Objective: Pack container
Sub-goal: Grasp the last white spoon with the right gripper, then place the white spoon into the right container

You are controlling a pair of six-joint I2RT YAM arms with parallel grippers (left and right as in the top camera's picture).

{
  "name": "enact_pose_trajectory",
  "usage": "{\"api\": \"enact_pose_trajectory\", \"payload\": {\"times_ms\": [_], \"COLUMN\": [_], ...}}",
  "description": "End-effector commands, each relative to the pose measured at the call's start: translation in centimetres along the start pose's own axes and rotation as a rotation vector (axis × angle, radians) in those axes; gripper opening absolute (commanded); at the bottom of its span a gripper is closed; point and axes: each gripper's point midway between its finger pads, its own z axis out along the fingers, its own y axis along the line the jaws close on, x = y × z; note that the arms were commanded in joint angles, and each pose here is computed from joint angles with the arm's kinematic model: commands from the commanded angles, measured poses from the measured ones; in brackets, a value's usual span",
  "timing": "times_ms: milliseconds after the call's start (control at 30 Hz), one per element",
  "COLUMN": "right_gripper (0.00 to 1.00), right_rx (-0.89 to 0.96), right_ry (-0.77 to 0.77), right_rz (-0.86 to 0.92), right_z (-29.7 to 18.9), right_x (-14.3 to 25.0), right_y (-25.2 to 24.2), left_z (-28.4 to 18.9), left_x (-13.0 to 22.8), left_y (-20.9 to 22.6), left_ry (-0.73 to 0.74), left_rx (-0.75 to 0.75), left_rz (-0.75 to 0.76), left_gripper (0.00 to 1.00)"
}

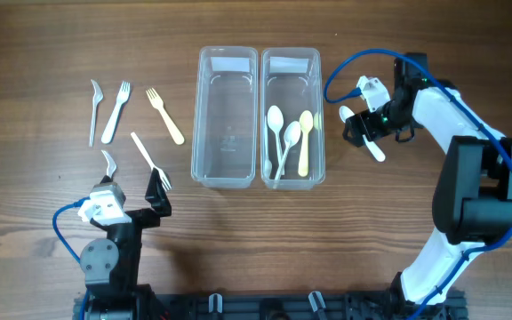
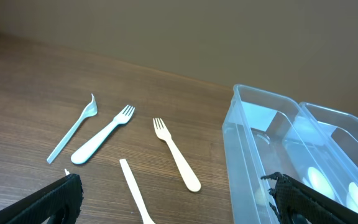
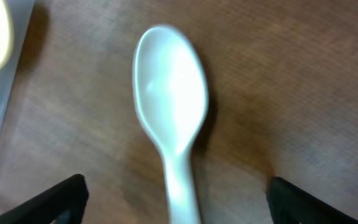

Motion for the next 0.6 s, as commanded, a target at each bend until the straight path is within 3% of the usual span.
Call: {"api": "enact_pose_trajectory", "payload": {"times_ms": [0, 33, 167, 233, 333, 467, 567], "right_gripper": [0.78, 0.69, 0.61, 0.44, 0.37, 0.08, 0.04], "right_rx": [0.057, 0.093, 0.109, 0.124, 0.125, 0.128, 0.129], "right_ry": [0.043, 0.051, 0.055, 0.064, 0.062, 0.054, 0.043], "right_rz": [0.013, 0.031, 0.047, 0.058, 0.087, 0.156, 0.232], "right_z": [0.9, 0.8, 0.8, 0.8, 0.8, 0.8, 0.7], "right_x": [1.3, 1.4, 1.4, 1.6, 1.6, 1.5, 1.4], "right_y": [-0.8, -1.5, -1.7, -2.0, -2.0, -2.0, -2.0], "left_z": [0.0, 0.0, 0.0, 0.0, 0.0, 0.0, 0.0], "left_x": [0.1, 0.1, 0.1, 0.1, 0.1, 0.1, 0.1], "left_y": [0.1, 0.1, 0.1, 0.1, 0.1, 0.1, 0.1], "left_ry": [-0.001, -0.001, -0.001, -0.001, -0.001, -0.001, -0.001], "left_rx": [0.001, 0.0, 0.001, 0.0, 0.001, 0.0, 0.001], "left_rz": [0.015, 0.015, 0.015, 0.015, 0.015, 0.015, 0.015], "left_gripper": [1.0, 1.0, 1.0, 1.0, 1.0, 1.0, 1.0]}}
